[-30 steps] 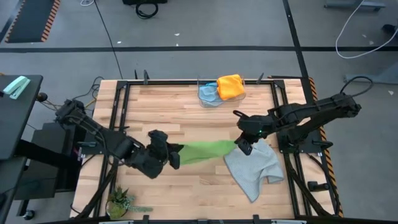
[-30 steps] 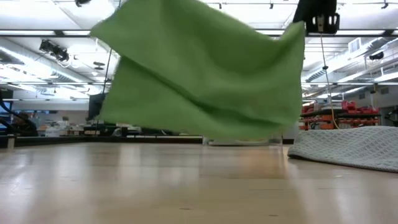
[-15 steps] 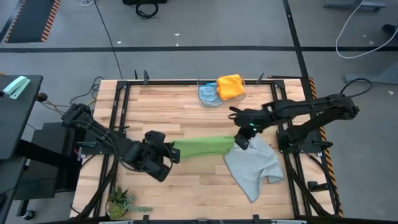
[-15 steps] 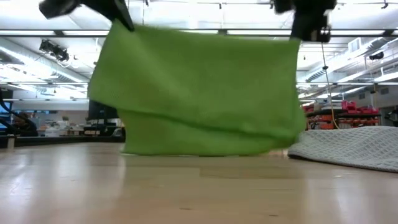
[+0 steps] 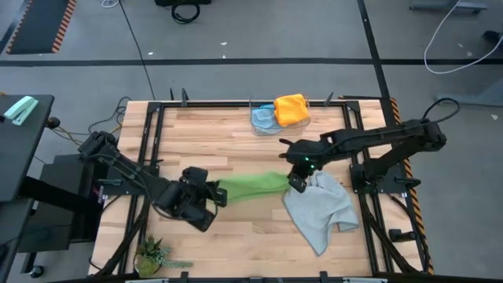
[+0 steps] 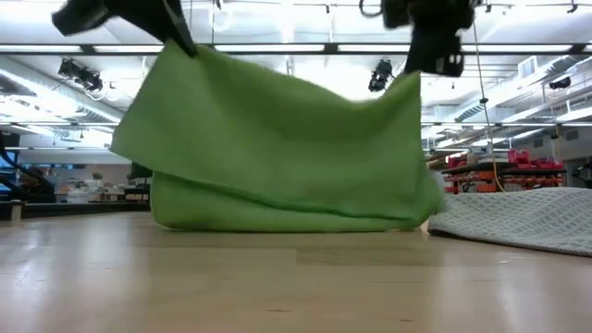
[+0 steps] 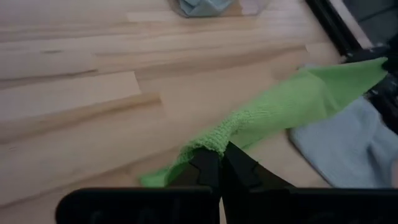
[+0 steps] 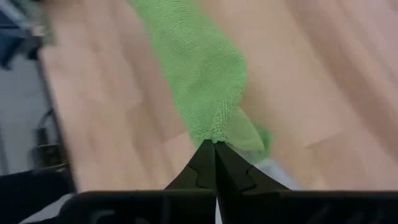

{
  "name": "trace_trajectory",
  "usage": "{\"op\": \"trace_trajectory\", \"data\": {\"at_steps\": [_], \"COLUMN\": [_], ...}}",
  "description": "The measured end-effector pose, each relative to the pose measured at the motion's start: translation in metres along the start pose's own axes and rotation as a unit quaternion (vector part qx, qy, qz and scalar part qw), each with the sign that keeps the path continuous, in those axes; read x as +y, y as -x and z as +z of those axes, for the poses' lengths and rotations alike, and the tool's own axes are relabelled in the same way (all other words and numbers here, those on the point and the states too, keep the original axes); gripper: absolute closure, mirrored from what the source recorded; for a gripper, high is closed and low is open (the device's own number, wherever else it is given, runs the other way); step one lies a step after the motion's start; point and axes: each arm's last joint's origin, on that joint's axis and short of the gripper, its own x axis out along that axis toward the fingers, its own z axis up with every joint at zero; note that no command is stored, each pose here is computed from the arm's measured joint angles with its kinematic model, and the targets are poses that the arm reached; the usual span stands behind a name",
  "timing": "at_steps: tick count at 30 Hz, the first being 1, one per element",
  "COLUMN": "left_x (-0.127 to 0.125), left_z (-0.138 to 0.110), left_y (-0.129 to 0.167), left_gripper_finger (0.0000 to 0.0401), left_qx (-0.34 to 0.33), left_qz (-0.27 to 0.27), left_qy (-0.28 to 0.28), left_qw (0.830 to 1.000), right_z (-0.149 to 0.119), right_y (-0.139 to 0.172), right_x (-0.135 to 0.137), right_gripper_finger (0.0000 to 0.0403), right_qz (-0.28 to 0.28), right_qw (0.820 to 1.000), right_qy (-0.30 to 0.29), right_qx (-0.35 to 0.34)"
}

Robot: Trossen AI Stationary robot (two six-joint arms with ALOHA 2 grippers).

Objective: Fold microfiber towels
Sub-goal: Fold the green microfiber cloth

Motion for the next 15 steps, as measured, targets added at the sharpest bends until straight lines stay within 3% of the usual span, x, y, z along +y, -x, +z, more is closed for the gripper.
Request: {"op": "trace_trajectory", "data": {"at_steps": [11,15], "left_x": [-0.015,-0.014], "left_z": [-0.014,-0.018], "left_y": [0.063,0.067], "left_gripper_finger": [0.0397,0.0397], "left_qx": [0.041,0.054], "left_qz": [-0.092,-0.086], "left_qy": [0.007,0.001], "left_qw": [0.995,0.995], "right_z": [-0.04,-0.043], "right_y": [0.027,0.03], "right_x": [0.048,0.051], "right_gripper_finger": [0.0403,0.0403], "right_qz": [0.103,0.102], "right_qw": [0.994,0.993], "right_qy": [0.006,0.007], "right_qx": [0.047,0.065]}}
